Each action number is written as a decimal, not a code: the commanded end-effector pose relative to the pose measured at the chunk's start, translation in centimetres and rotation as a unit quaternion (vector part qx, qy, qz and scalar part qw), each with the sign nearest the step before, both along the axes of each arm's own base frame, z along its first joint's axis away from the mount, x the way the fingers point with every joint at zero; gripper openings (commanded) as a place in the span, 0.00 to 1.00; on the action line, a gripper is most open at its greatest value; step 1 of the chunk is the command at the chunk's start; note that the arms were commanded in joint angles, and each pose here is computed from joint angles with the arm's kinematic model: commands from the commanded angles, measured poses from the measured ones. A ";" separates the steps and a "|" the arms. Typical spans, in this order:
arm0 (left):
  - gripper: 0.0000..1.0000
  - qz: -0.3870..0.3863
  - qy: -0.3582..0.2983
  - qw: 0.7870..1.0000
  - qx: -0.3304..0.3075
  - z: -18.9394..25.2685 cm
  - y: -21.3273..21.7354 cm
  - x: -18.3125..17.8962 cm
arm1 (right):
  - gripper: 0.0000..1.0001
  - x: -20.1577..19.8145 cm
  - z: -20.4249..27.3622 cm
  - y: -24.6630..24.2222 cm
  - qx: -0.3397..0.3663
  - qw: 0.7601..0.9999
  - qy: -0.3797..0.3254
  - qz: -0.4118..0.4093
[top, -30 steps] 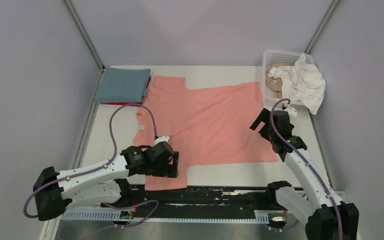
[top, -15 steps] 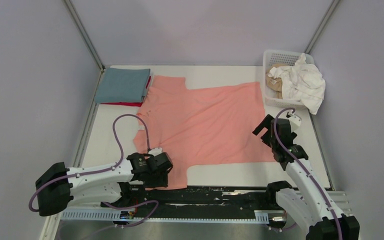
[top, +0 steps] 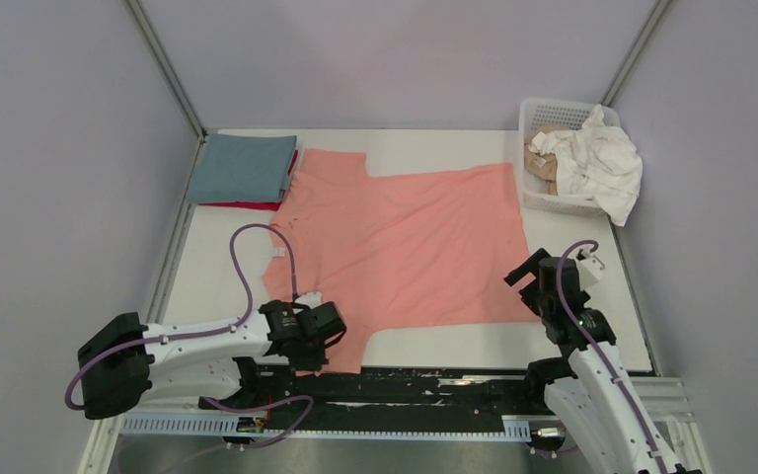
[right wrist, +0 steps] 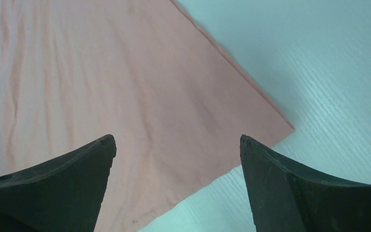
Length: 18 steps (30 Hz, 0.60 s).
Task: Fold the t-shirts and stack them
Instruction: Grab the side of the flattened tshirt closest away from the robot with both arms
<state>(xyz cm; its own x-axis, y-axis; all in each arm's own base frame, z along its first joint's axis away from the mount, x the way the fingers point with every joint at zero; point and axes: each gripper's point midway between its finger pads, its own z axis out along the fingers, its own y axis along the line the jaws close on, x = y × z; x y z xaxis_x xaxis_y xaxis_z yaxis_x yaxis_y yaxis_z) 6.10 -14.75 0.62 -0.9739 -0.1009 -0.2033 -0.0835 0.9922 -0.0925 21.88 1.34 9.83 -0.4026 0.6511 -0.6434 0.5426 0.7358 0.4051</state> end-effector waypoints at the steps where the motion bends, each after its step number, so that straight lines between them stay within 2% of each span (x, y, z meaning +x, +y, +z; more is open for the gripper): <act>1: 0.00 0.000 -0.077 0.997 -0.009 2.3 -0.3 2.8 | 0.96 -1.6 -2.5 0.4 0.057 0.996 0.033 -0.053; 5: 0.00 -0.023 -0.107 0.992 -0.058 4.1 -1.4 3.4 | 0.93 -2.5 -4.5 -0.8 0.043 0.994 0.051 -0.091; 8: 0.00 -0.038 -0.125 0.988 -0.087 5.0 -2.3 3.7 | 0.87 -3.0 -6.0 -0.9 0.053 0.991 0.061 -0.110; 11: 0.00 -0.049 -0.133 0.984 -0.106 5.7 -2.7 3.8 | 0.75 -2.8 -7.2 -0.8 0.059 0.990 0.060 -0.112; 18: 0.00 -0.054 -0.137 0.982 -0.117 6.4 -2.7 3.6 | 0.37 -2.1 -8.5 -0.7 0.064 0.989 0.051 -0.120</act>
<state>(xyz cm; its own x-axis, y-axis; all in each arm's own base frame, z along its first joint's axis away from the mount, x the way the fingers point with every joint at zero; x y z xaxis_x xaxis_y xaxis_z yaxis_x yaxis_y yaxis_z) 8.70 -16.57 5.20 -0.9173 -0.0595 -0.3937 0.0607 0.9563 -0.2859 19.53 0.72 2.25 -0.3179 0.7911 -0.5225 0.7225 0.5590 0.4068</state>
